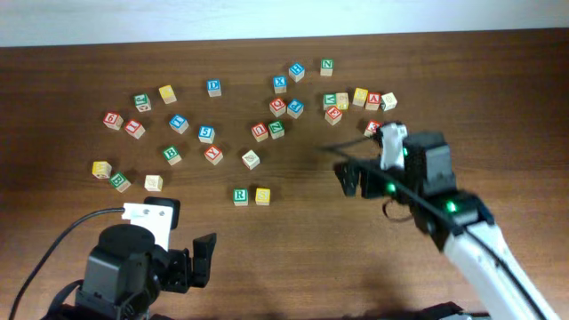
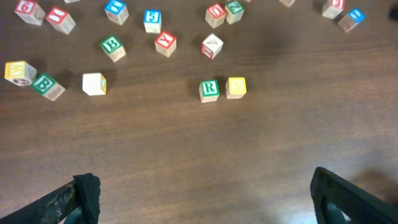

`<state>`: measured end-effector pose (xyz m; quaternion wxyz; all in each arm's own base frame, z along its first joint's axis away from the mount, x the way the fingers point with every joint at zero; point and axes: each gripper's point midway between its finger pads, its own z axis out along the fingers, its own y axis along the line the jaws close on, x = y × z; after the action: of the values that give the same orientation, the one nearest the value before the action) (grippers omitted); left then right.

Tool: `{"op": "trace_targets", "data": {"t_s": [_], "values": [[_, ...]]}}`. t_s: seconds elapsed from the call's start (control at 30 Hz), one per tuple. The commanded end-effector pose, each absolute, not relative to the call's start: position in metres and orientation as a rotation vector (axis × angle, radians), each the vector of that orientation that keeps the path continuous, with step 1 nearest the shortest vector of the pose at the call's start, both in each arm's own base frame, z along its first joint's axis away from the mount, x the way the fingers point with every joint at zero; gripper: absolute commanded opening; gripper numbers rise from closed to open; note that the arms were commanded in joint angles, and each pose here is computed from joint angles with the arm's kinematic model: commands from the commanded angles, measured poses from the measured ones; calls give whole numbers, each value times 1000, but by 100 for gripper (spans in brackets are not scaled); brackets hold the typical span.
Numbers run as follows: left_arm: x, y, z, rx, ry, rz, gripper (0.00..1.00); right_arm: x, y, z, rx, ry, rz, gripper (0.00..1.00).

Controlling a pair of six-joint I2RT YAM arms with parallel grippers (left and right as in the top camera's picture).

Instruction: Spell out RSS

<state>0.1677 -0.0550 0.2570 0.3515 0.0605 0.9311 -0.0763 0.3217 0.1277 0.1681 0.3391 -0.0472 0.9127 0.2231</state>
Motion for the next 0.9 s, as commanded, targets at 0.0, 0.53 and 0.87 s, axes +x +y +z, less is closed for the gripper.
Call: {"op": "trace_targets", "data": {"t_s": [0.0,0.53,0.87], "values": [[167,-56,255,169,2415,-199,99,340,129,173,-130,2367,565,98],[167,-56,255,169,2415,-199,99,518,133,163,-85,2456,268,98],[167,-56,255,169,2415,-199,99,563,129,107,199,2534,276,94]]}}
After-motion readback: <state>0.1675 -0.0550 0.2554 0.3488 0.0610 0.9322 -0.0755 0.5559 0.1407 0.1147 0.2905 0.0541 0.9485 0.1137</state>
